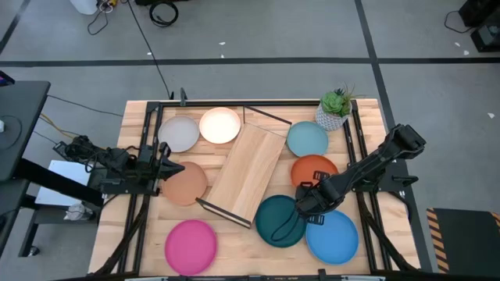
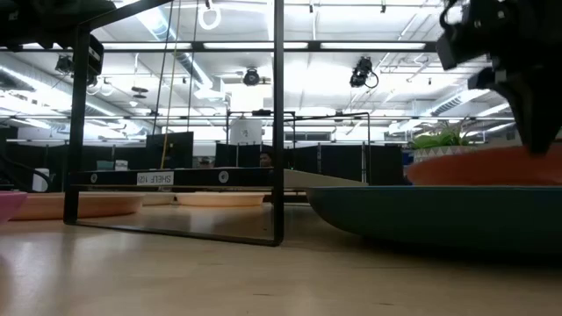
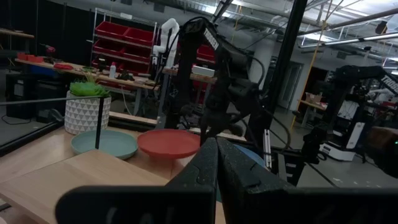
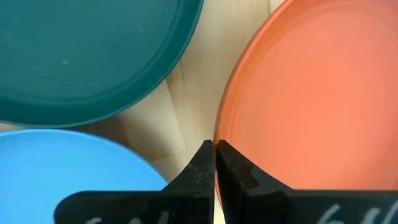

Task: Place and stack plates onto a shelf
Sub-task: Put the orange plate on the shelf, then put the dark green plate on the shelf

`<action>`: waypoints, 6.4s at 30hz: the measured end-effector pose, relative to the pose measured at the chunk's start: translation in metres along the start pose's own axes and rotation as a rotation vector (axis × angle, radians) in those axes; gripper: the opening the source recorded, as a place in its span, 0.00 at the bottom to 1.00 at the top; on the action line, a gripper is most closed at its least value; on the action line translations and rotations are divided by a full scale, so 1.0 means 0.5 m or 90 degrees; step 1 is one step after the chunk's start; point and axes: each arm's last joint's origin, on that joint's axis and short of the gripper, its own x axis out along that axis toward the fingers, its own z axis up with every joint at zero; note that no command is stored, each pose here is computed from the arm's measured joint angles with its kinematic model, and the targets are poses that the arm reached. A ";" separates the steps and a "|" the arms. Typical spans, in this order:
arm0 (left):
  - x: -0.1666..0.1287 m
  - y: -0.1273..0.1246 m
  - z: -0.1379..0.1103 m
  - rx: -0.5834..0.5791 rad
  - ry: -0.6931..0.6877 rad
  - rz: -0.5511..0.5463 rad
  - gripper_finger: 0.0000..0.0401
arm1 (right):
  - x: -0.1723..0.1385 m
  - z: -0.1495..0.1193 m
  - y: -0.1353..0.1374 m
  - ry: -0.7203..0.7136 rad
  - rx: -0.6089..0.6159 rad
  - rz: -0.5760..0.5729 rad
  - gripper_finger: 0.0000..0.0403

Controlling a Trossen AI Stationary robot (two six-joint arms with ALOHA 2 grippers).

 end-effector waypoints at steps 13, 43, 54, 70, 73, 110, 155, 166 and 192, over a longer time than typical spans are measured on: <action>0.000 0.000 0.000 0.000 0.000 0.000 0.02 | -0.060 0.057 0.008 -0.136 -0.117 0.015 0.02; 0.000 0.000 0.000 0.000 0.000 0.000 0.02 | 0.011 0.319 -0.134 -0.102 -0.385 -0.072 0.04; 0.000 0.000 0.000 0.000 0.000 0.000 0.02 | 0.014 0.328 -0.163 -0.100 -0.351 -0.066 0.08; 0.000 0.000 0.000 0.000 0.001 0.000 0.02 | -0.050 0.271 -0.132 -0.087 -0.262 -0.109 0.34; 0.000 0.000 0.000 0.000 0.000 0.000 0.02 | -0.059 0.241 -0.128 -0.092 -0.227 -0.105 0.34; 0.000 0.000 0.000 0.000 0.000 0.000 0.02 | 0.010 0.013 0.173 -0.300 -0.426 0.156 0.34; 0.000 0.001 0.008 -0.003 -0.029 0.019 0.02 | 0.005 0.011 0.231 -0.013 -0.475 0.021 0.05; 0.000 0.002 0.009 -0.044 -0.032 0.026 0.02 | -0.087 -0.019 0.194 -0.108 -0.489 -0.044 0.04; -0.003 0.016 0.011 -0.203 -0.086 0.179 0.02 | -0.034 0.159 0.113 -0.337 -0.752 -0.098 0.04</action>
